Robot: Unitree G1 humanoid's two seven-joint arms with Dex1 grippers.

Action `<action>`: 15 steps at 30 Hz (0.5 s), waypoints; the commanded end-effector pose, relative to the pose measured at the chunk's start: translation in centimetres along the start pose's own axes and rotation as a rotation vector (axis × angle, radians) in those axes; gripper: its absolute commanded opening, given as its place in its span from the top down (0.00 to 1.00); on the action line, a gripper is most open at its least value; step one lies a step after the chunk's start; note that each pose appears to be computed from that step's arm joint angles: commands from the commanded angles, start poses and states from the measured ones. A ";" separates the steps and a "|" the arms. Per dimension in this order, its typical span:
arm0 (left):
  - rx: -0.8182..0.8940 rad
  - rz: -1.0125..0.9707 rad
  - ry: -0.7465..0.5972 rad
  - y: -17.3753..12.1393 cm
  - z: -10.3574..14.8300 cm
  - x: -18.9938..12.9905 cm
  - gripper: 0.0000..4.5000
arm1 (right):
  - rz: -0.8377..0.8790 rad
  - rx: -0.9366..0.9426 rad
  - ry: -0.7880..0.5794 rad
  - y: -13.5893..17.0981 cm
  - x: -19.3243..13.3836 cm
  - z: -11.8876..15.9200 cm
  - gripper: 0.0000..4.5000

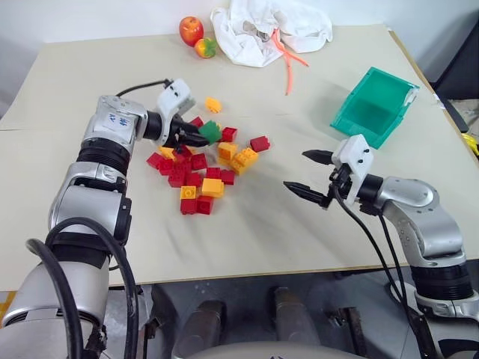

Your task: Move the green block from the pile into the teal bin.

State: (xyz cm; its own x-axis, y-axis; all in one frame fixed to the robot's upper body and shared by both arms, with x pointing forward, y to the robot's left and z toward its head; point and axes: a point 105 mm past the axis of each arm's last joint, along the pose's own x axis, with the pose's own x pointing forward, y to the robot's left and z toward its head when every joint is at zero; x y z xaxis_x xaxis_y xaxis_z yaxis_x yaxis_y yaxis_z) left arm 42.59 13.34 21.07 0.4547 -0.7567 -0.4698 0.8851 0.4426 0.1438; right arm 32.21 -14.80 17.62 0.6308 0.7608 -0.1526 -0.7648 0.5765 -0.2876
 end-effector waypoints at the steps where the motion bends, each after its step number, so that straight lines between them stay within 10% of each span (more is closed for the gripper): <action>1: 0.056 -0.140 -0.102 -2.1 3.2 0.0 0.69 | -0.032 -0.047 -0.009 -0.9 -1.4 1.0 0.00; 12: 0.118 -0.363 -0.033 -9.4 3.4 9.2 0.69 | -0.106 -0.074 0.078 -2.7 -3.9 0.0 0.00; 15: 0.156 -0.394 0.025 -10.8 1.8 10.9 0.48 | -0.114 -0.072 0.109 -2.5 -4.6 -0.6 0.00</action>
State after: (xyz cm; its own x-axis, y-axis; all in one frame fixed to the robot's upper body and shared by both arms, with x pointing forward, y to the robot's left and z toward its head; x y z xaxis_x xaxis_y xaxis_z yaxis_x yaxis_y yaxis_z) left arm 38.30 -0.30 16.47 0.0789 -0.8529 -0.5161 0.9968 0.0609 0.0518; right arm 31.68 -19.69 17.24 0.7149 0.6558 -0.2425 -0.6964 0.6367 -0.3313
